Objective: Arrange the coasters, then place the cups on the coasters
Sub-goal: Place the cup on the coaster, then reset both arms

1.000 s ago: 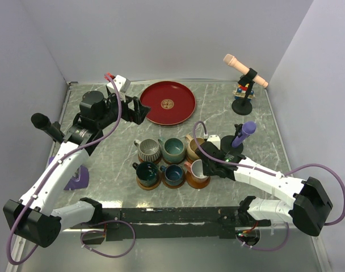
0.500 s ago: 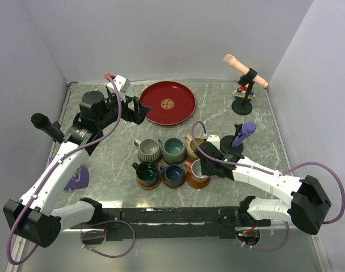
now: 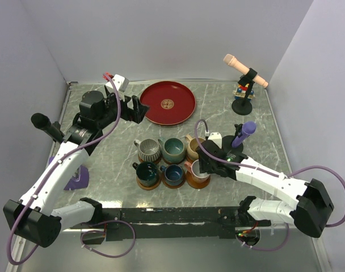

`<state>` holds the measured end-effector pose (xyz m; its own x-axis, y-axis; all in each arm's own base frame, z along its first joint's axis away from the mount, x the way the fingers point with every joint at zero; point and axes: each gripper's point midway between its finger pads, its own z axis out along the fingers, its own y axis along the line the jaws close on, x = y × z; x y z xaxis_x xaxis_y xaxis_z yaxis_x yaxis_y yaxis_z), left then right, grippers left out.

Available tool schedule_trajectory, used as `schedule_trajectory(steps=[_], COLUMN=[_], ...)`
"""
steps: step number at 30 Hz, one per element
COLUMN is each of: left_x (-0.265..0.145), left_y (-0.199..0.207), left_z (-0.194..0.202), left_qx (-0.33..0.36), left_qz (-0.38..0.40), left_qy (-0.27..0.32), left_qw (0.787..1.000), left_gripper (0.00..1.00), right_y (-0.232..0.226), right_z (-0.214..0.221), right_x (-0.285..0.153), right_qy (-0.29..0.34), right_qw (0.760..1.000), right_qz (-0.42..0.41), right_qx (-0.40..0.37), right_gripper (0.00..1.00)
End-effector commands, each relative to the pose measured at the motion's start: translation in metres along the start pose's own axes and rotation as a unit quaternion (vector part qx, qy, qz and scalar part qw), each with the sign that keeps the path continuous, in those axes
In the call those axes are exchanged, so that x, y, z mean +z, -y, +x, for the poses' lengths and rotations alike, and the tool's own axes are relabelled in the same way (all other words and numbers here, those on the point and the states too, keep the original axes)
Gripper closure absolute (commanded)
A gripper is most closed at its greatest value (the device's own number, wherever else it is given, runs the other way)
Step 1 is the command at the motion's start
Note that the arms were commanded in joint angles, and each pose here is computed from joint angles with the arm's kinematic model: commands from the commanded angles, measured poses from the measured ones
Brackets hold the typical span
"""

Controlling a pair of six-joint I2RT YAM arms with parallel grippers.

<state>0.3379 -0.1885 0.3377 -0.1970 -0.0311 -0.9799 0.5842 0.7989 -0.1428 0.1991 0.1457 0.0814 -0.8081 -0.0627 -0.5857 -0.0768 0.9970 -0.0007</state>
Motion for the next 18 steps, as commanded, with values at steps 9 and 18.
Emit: schedule_trajectory(steps=[9, 18], left_x=[-0.007, -0.020], left_y=[-0.013, -0.041], left_z=[-0.026, -0.014], left_qx=[-0.028, -0.111], left_qz=[-0.030, -0.062], left_qy=[0.035, 0.035], left_qw=[0.999, 0.991], left_gripper=[0.03, 0.03], right_y=[-0.003, 0.003], right_z=[-0.052, -0.088], right_x=[-0.041, -0.084], right_qy=[0.092, 0.164], right_qw=[0.995, 0.985], right_qz=[-0.031, -0.057], right_qx=[0.010, -0.010], right_gripper=[0.30, 0.24])
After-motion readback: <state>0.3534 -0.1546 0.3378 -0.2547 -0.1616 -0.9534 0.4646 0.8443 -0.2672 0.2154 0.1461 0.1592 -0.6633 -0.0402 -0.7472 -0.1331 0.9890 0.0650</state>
